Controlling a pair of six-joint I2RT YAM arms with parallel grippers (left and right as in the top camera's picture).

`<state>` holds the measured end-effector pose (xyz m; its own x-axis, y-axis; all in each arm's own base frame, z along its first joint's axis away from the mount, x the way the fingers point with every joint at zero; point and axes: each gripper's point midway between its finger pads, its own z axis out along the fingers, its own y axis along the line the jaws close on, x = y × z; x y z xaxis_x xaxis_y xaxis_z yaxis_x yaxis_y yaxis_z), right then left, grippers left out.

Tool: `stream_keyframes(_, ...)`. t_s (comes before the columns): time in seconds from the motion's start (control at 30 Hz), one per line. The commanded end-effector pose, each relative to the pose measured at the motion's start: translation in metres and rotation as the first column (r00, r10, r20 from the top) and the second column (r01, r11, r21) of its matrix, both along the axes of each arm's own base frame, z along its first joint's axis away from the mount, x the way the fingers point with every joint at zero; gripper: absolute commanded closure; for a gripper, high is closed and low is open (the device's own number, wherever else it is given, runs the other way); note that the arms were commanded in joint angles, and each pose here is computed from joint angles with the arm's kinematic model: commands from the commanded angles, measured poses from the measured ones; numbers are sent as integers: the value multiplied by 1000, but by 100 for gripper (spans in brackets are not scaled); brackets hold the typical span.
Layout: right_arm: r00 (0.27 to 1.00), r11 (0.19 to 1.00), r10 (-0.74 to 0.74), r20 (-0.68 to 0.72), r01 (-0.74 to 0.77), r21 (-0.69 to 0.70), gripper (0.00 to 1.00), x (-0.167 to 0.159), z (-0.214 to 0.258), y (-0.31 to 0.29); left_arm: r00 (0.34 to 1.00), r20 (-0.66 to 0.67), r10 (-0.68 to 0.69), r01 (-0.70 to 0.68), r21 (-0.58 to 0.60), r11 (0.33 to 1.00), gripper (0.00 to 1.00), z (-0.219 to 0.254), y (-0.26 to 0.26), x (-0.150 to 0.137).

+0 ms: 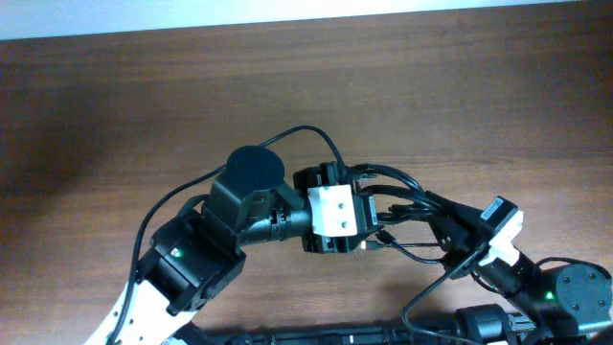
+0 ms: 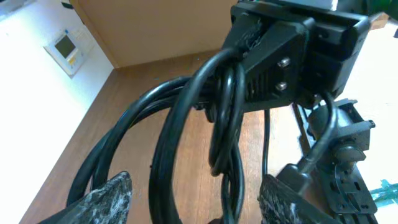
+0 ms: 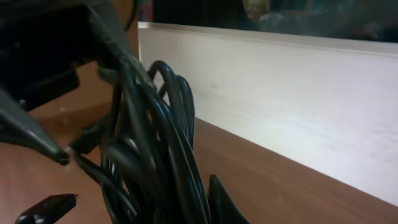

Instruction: Untangle cables

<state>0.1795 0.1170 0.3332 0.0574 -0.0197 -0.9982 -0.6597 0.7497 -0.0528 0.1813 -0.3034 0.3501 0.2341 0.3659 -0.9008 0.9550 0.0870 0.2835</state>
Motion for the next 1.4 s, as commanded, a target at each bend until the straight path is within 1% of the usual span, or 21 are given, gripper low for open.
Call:
stream_keyframes(0.0,999,999,43,16,-44,7,96,-6,5,5,1000,12,-14,14,-10,1000,33,3,-5,4)
stream_keyframes(0.07,999,999,46,22,-47,7,96,-7,7,5,1000,16,-14,14,-13,1000,33,3,-6,5)
stream_keyframes(0.1,997,998,69,26,-69,5,96,-9,7,8,1000,18,-14,14,-16,1000,41,4,-7,5)
stream_keyframes(0.13,996,996,84,31,-84,4,96,-11,8,10,1000,20,-15,15,-18,1000,69,4,-7,5)
stream_keyframes(0.17,996,997,83,31,-83,4,96,-11,8,10,1000,22,-15,15,-19,1000,88,5,-8,6)
stream_keyframes(0.2,996,997,83,33,-83,1,95,-11,8,10,1000,23,-15,15,-20,1000,100,5,-8,6)
stream_keyframes(0.27,996,997,82,33,-82,1,95,-11,8,10,1000,23,-14,15,-21,1000,100,5,-8,6)
stream_keyframes(0.3,997,997,71,34,-71,2,88,-10,8,8,1000,24,-14,14,-22,1000,100,5,-8,6)
stream_keyframes(0.33,998,998,57,32,-57,4,76,-8,8,7,1000,27,-14,14,-25,1000,100,6,-8,7)
stream_keyframes(0.43,998,998,57,30,-57,3,30,-8,8,7,999,40,32,-31,-13,999,100,5,-6,15)
stream_keyframes(0.5,999,999,41,10,-41,0,20,-6,3,5,994,57,92,-92,3,996,100,3,-2,25)
stream_keyframes(0.57,1000,1000,-6,-8,6,-1,19,0,-1,-1,985,65,162,-163,16,986,100,1,2,37)
stream_keyframes(0.7,998,999,-51,-35,51,-2,19,5,-6,-7,924,43,380,-382,26,924,100,0,20,68)
stream_keyframes(0.83,993,994,-107,-45,107,-3,19,11,-9,-15,910,41,413,-414,21,910,100,1,23,73)
stream_keyframes(0.93,987,989,-147,-59,147,-6,19,15,-12,-21,847,1,532,-532,-1,847,100,4,34,88)
stream_keyframes(1.07,980,982,-189,-67,189,-5,19,18,-13,-27,815,9,579,-579,-2,815,100,5,41,95)
stream_keyframes(1.17,974,977,-213,-78,213,-9,19,20,-16,-31,762,-113,638,-646,-49,762,100,10,44,101)
stream_keyframes(1.2,974,977,-213,-78,213,-9,18,20,-16,-30,767,-151,623,-637,-60,769,100,12,41,98)
stream_keyframes(1.23,974,977,-213,-78,213,-9,18,20,-16,-30,809,-180,560,-578,-70,813,100,13,30,89)
stream_keyframes(1.3,965,968,-250,-84,251,-3,4,24,-16,-36,887,-223,405,-434,-99,896,100,18,11,65)
stream_keyframes(1.37,941,946,-312,-133,320,46,2,29,-17,-47,915,-240,324,-358,-116,927,100,21,3,53)
